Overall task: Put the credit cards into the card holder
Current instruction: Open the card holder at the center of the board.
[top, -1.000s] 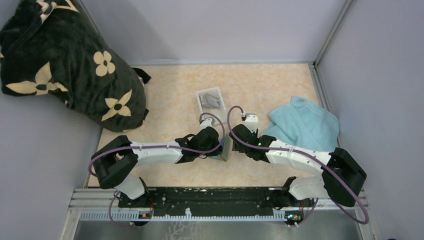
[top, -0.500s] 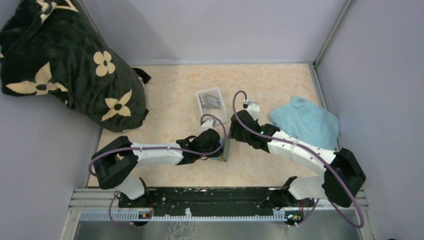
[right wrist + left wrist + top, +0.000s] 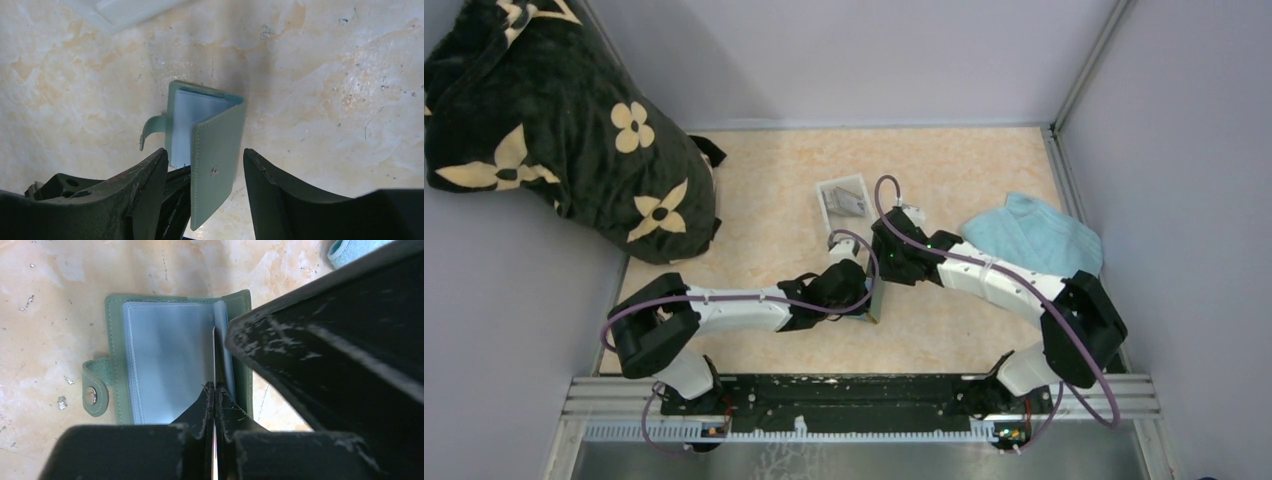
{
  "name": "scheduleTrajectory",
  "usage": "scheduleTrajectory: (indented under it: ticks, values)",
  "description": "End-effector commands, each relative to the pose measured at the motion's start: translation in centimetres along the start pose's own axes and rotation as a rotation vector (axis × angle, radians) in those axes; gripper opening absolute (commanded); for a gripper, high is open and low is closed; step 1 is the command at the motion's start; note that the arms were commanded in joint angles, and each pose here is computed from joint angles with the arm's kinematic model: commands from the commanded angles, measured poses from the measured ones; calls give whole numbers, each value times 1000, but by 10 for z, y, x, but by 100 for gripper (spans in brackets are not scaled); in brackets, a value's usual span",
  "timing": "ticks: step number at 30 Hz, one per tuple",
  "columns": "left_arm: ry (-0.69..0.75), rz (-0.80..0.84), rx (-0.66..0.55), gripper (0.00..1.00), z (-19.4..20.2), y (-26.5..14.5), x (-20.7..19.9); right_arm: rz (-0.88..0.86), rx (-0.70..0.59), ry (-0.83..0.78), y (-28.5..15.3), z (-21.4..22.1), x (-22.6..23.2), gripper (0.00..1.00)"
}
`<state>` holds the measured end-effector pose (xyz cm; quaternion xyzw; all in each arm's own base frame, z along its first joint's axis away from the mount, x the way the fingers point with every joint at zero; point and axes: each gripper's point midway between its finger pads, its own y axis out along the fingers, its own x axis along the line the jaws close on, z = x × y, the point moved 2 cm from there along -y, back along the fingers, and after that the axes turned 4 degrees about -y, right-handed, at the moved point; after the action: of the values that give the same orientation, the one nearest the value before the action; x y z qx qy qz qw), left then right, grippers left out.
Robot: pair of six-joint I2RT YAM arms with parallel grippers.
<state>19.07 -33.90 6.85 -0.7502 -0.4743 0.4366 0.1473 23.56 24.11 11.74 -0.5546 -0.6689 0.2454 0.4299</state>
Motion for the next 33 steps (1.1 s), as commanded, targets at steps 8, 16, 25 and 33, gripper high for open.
scheduleTrajectory:
  ticks: [8, 16, 25, 33]
  values:
    - [56, 32, -32, 0, -5, -1, -9, -10, 87, -6, 10, 6, 9, 58]
    - [83, 51, -38, 0, -7, -1, -17, 43, 120, -34, 25, 17, -2, 56]
    - [91, 29, -38, 0, -4, 1, -10, 96, 91, -52, 27, 16, -15, 46]
    - [80, -11, -45, 0, -2, 2, 1, 117, 100, -46, 29, 24, -32, 23]
